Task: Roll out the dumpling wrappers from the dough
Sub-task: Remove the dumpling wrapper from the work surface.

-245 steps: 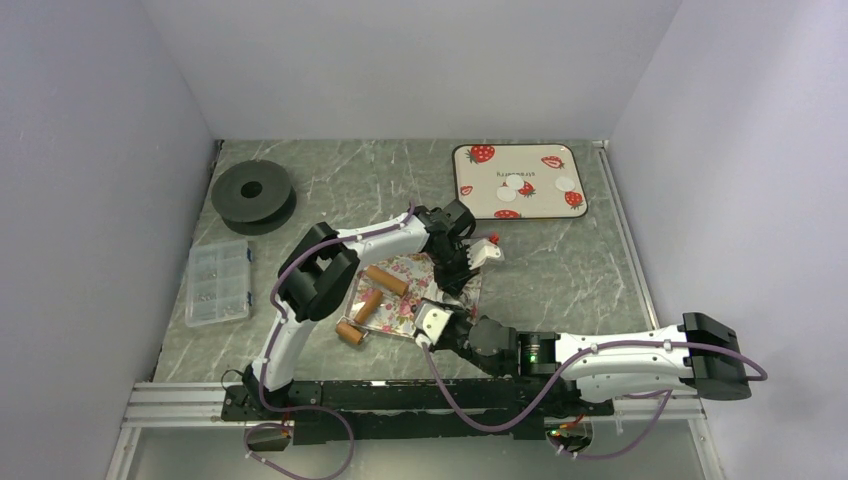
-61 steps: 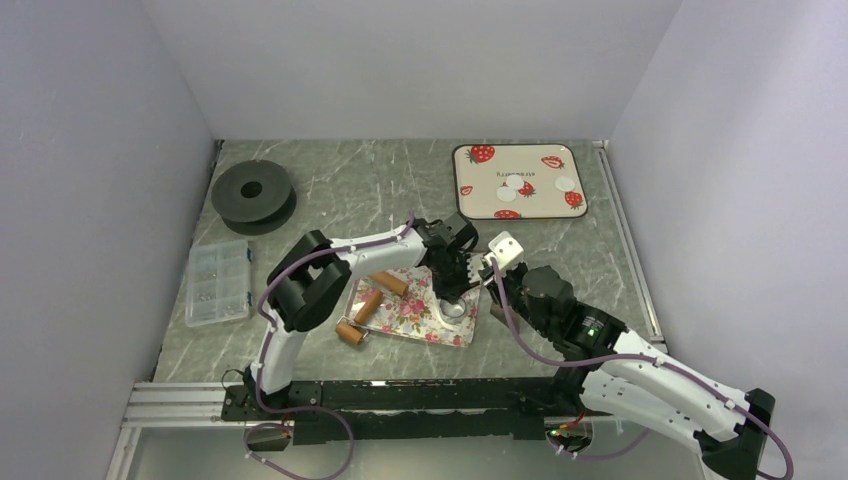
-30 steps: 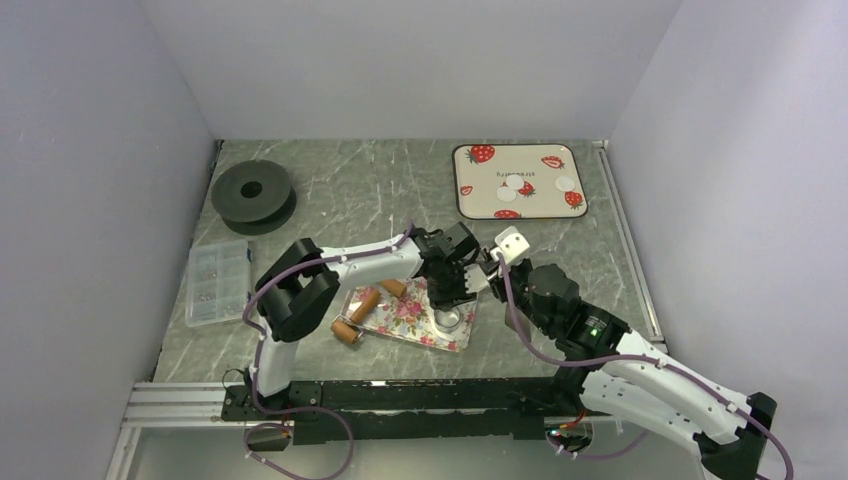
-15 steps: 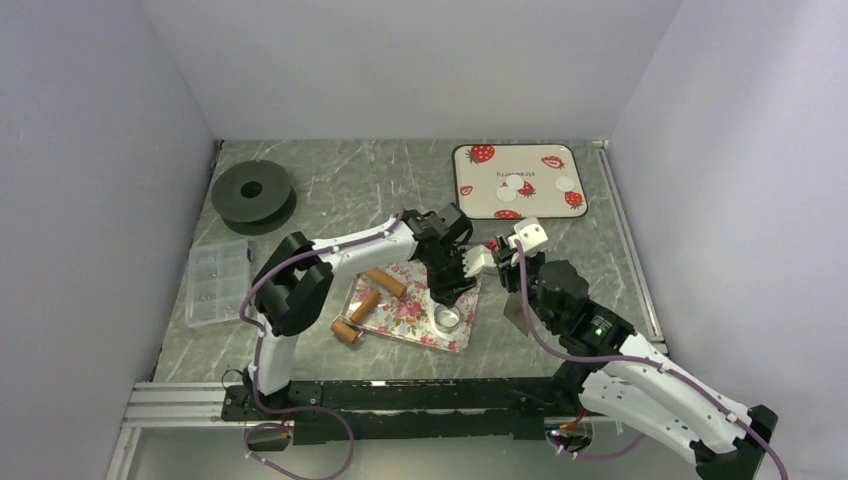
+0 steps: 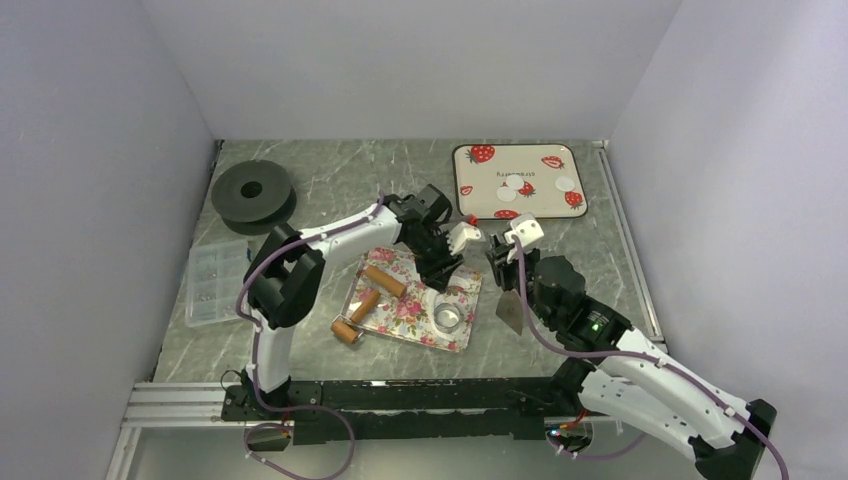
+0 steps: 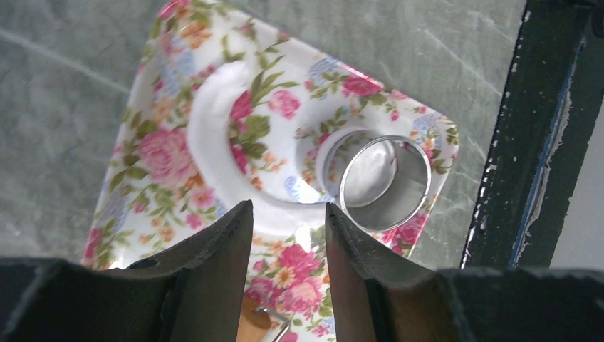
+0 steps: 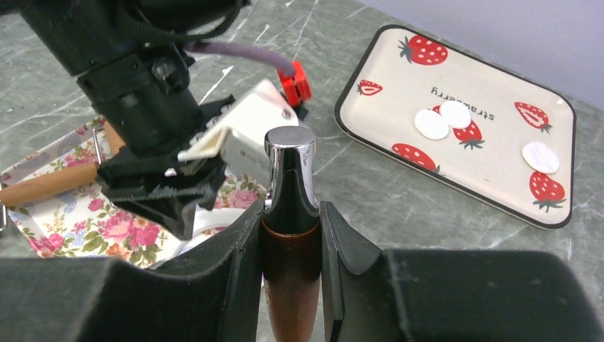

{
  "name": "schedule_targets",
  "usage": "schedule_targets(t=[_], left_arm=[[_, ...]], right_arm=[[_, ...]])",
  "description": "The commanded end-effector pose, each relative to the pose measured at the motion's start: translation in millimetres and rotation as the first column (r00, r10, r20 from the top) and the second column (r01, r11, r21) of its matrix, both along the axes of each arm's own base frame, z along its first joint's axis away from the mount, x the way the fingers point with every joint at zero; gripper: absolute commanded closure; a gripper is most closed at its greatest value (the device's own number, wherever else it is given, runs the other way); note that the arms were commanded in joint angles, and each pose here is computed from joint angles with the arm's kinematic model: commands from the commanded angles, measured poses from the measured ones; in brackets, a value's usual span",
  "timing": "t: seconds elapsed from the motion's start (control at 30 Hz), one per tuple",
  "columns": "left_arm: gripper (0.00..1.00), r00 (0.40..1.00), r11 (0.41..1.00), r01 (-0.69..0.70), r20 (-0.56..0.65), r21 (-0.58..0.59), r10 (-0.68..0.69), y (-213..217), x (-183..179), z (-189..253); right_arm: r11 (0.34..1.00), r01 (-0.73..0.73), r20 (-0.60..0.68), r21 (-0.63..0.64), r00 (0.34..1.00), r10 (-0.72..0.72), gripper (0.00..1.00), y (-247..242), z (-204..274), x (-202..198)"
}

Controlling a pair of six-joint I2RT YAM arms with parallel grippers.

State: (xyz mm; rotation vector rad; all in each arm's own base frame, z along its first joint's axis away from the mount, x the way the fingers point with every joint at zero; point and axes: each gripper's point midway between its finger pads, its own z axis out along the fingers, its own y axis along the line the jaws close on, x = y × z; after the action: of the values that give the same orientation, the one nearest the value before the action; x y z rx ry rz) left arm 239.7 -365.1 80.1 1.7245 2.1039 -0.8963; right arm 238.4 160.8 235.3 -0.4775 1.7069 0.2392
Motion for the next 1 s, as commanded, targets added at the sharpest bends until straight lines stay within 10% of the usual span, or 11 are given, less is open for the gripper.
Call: schedule_targets(t=[0.0,0.5,0.97], left_arm=[[0.53,0.999,0.997,-0.036,0.013,-0.066,0.037,2.9,15.9,22.3],[0.53,0.995,0.994,-0.006,-0.097,-0.106,-0.005,4.5,0.7,16.8],[0.51,0.973,0.974,0.225,0.045,0.021,-0.225,-8.2,-40.4,-9.8]], right_arm=[[0.996,-0.01,0.092,0.087,0.996,0.002,1.0,6.7,41.0,5.7],[0.925,-0.333,0.14,0.183,0.94,0.311,1.0,47.6,78.2,-30.6],[0.96,-0.239,0.119,0.148,0.968,0.222,1.0,24.0,51.7,-28.6]])
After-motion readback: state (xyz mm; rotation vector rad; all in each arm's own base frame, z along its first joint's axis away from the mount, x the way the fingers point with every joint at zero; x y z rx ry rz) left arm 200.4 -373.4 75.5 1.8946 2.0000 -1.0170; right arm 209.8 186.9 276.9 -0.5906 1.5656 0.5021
